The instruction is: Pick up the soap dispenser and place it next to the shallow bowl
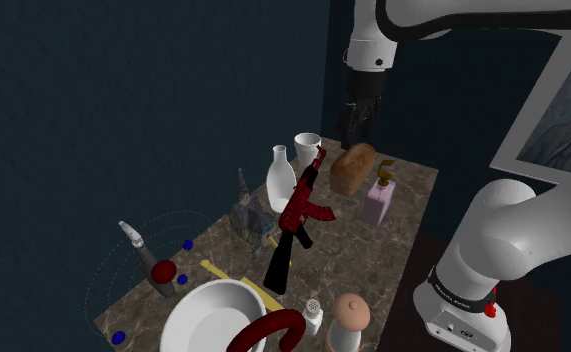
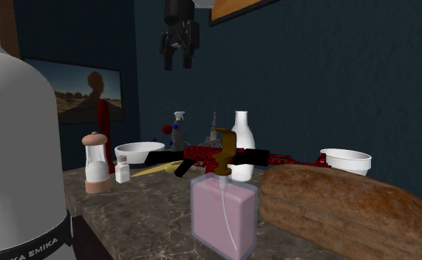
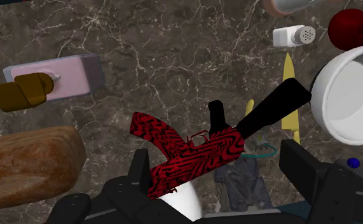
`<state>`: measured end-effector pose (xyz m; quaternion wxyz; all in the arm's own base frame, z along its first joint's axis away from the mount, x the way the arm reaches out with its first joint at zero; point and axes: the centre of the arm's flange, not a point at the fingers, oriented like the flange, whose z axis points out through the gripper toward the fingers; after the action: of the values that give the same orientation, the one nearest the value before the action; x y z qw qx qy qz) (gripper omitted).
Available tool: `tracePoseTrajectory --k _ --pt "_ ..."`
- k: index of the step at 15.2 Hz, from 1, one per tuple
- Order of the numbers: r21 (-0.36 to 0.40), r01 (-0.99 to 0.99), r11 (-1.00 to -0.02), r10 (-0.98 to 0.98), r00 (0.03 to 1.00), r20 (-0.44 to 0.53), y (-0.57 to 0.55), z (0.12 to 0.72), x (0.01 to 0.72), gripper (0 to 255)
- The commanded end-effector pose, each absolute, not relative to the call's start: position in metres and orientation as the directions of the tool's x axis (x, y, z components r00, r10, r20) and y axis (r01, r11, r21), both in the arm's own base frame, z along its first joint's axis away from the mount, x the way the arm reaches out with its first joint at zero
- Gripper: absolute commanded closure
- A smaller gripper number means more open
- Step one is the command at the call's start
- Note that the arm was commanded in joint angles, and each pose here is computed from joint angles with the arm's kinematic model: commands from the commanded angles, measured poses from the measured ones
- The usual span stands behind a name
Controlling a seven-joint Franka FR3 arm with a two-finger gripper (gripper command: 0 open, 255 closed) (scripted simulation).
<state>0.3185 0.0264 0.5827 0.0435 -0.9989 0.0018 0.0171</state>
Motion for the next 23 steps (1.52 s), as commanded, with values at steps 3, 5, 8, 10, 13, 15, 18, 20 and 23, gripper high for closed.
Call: tracePoseTrajectory --k 3,5,8,10,13,15,18,20,23 --pt "-0.081 -0.005 -0.997 -0.001 0.999 -0.046 0.006 0.568 0.32 0" --pt "-0.075 -0.004 -0.997 0.0 0.998 -0.057 -0.015 0.553 0.32 0" --pt "-0.066 -0.003 -0.998 0.001 0.997 -0.074 -0.046 0.53 0.321 0" --pt "-0.06 -0.003 -0.998 0.002 0.996 -0.085 -0.067 0.516 0.322 0" --pt "-0.051 -0.002 -0.999 0.003 0.995 -0.102 -0.099 0.494 0.322 0" --pt "-0.045 -0.001 -0.999 0.004 0.994 -0.113 -0.12 0.479 0.323 0" --pt "-0.036 0.0 -0.999 0.005 0.992 -0.13 -0.152 0.458 0.323 0" --pt "-0.032 0.001 -0.999 0.005 0.991 -0.137 -0.167 0.449 0.323 0" --pt "-0.032 0.001 -0.999 0.005 0.991 -0.137 -0.166 0.433 0.32 0"
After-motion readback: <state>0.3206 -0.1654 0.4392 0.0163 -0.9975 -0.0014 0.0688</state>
